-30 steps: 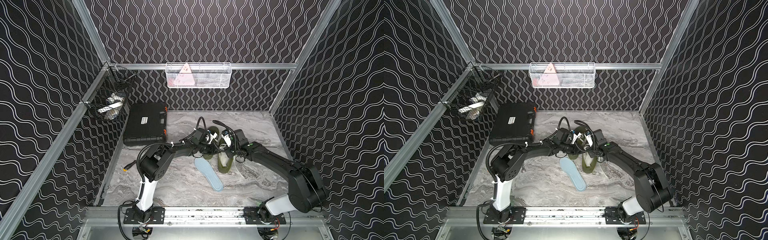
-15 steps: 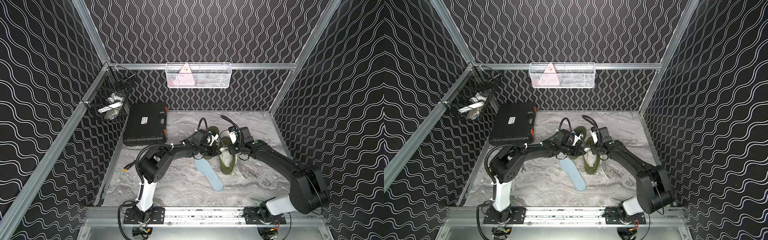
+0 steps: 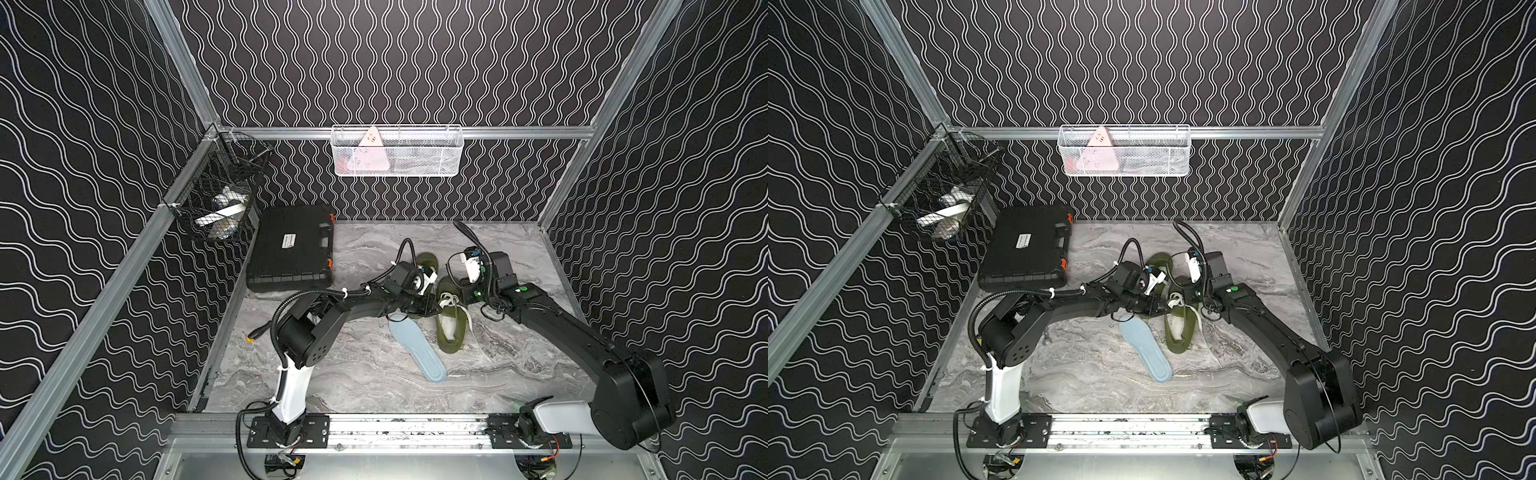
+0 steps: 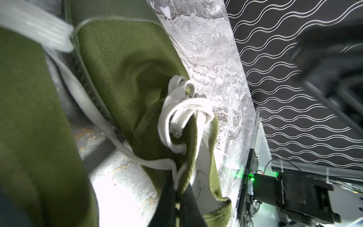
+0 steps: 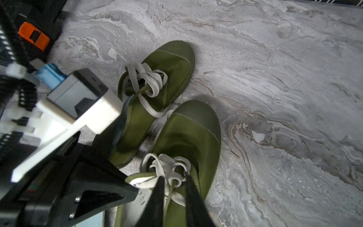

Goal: Insert the insole into the shoe
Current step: Adjust the shoe at the center of the board.

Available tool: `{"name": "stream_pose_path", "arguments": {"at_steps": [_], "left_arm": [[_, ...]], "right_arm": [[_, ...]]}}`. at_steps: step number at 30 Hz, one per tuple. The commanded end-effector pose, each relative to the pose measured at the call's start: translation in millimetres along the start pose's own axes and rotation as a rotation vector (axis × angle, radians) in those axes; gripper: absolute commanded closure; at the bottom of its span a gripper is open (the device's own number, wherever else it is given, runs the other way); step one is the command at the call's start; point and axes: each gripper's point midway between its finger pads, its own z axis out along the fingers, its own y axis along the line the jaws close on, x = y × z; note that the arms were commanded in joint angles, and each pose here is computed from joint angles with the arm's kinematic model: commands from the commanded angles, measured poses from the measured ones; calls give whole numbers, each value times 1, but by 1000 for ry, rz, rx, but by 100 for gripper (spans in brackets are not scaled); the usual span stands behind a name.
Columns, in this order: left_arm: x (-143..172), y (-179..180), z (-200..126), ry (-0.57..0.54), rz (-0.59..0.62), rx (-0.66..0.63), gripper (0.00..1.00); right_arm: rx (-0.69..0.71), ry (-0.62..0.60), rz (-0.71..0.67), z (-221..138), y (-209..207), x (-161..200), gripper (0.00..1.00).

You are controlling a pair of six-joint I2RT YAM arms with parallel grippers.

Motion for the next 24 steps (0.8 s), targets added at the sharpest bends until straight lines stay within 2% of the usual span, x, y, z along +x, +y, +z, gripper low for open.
{"name": "stream_pose_path", "arguments": {"at_steps": [1, 6, 12, 16, 18, 24], "left_arm": [[-7, -11, -2, -41, -54, 56, 100], [-15, -13, -2, -162, -204, 120, 100], [-18, -25, -5, -239, -202, 72, 100], [-21, -43, -8, -302, -227, 114, 100], [-20, -43, -9, -314, -231, 95, 100], [-15, -47, -6, -300, -263, 142, 100]], "right_arm": [[67, 76, 120, -9, -11, 20, 53], [115, 175, 246, -17, -15, 46, 44], [115, 249, 369, -22, -5, 62, 44], [99, 197, 585, -38, 1, 49, 45], [92, 171, 707, -43, 2, 48, 48], [-18, 160, 1000, -35, 17, 74, 55]]}}
